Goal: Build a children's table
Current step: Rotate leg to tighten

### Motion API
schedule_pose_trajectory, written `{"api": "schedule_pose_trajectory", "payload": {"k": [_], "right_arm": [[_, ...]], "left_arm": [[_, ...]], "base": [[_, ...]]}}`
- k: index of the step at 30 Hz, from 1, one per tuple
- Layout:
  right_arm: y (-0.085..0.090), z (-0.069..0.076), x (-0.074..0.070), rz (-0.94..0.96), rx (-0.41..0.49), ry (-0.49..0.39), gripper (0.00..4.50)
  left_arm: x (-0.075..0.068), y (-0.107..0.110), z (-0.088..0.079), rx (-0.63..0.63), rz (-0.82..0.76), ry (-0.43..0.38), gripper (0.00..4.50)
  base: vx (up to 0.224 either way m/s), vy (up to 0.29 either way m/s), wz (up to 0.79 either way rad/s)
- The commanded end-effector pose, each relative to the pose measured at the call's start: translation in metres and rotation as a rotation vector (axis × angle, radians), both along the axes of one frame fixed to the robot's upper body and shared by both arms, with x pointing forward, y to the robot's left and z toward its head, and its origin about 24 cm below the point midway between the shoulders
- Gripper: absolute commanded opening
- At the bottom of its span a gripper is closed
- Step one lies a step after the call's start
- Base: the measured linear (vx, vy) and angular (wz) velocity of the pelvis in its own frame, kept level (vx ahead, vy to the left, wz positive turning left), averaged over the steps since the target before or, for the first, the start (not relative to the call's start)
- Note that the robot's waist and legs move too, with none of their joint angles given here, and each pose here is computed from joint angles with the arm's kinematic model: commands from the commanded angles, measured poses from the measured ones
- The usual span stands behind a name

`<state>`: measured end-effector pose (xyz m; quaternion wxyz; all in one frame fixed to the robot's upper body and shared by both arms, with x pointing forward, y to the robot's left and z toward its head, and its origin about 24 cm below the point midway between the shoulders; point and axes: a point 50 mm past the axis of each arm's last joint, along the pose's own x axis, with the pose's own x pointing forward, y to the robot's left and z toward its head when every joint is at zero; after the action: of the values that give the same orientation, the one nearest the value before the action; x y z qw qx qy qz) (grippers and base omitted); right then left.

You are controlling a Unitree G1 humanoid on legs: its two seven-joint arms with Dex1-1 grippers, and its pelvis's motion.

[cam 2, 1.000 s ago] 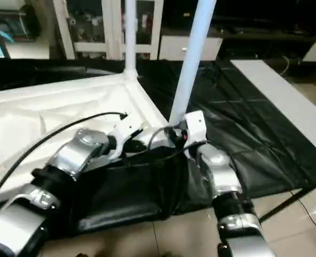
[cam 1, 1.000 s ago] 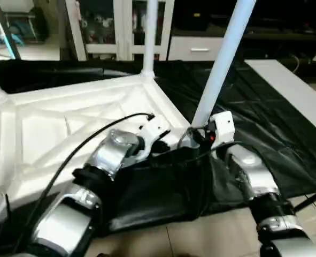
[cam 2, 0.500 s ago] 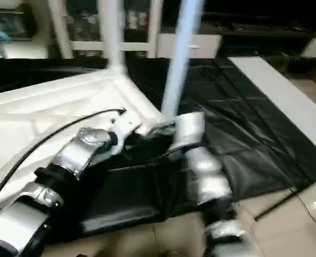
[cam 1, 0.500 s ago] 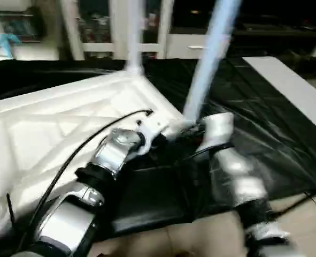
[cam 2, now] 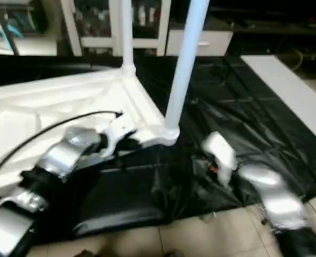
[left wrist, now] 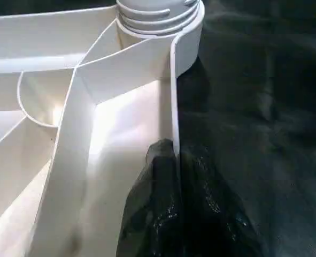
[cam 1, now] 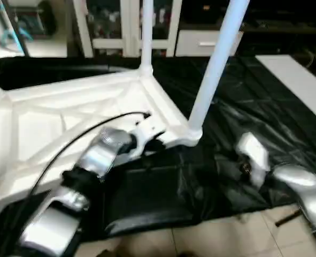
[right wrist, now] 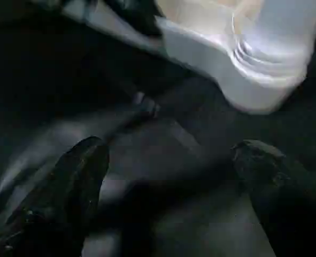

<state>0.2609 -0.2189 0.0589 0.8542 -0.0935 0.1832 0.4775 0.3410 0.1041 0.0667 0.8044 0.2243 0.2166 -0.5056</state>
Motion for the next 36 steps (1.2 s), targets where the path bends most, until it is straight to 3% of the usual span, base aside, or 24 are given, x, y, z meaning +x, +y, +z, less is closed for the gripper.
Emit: {"api": "schedule_pose_trajectory", "payload": {"k": [1,9,14,21,28,31,32,36], "right_arm": [[0.0,0.013,0.005,-0.008,0.031,-0.053,4.36],[0.004,0.022,0.007,0.076,0.075,-0.032,4.46],[0.009,0.02,0.016,0.126,0.036,-0.038,4.46],[0.019,0.015,0.026,0.209,0.047,0.006,4.46],[0.027,0.008,0.042,0.227,0.024,-0.008,3.74],[0.029,0.005,0.046,0.226,0.021,-0.008,3.63],[0.03,0.004,0.047,0.229,0.021,-0.008,3.37],[0.031,0.0,0.047,0.253,0.013,-0.001,3.19]], "left_arm": [[-0.009,-0.007,-0.003,-0.009,-0.108,0.028,0.0],[-0.031,-0.002,-0.001,-0.03,-0.37,0.143,0.0],[-0.034,-0.004,-0.002,-0.026,-0.383,0.161,0.0],[-0.036,-0.002,-0.002,-0.019,-0.406,0.163,0.0],[-0.035,-0.001,-0.002,-0.009,-0.401,0.16,0.0],[-0.034,-0.001,-0.003,-0.005,-0.402,0.162,0.0],[-0.034,-0.001,-0.003,-0.004,-0.401,0.163,0.0],[-0.034,-0.001,-0.004,-0.001,-0.401,0.164,0.0]], "base": [[0.0,0.0,0.0],[0.0,0.0,0.0],[0.0,0.0,0.0],[0.0,0.0,0.0],[0.0,0.0,0.0],[0.0,0.0,0.0],[0.0,0.0,0.0],[0.0,0.0,0.0]]}}
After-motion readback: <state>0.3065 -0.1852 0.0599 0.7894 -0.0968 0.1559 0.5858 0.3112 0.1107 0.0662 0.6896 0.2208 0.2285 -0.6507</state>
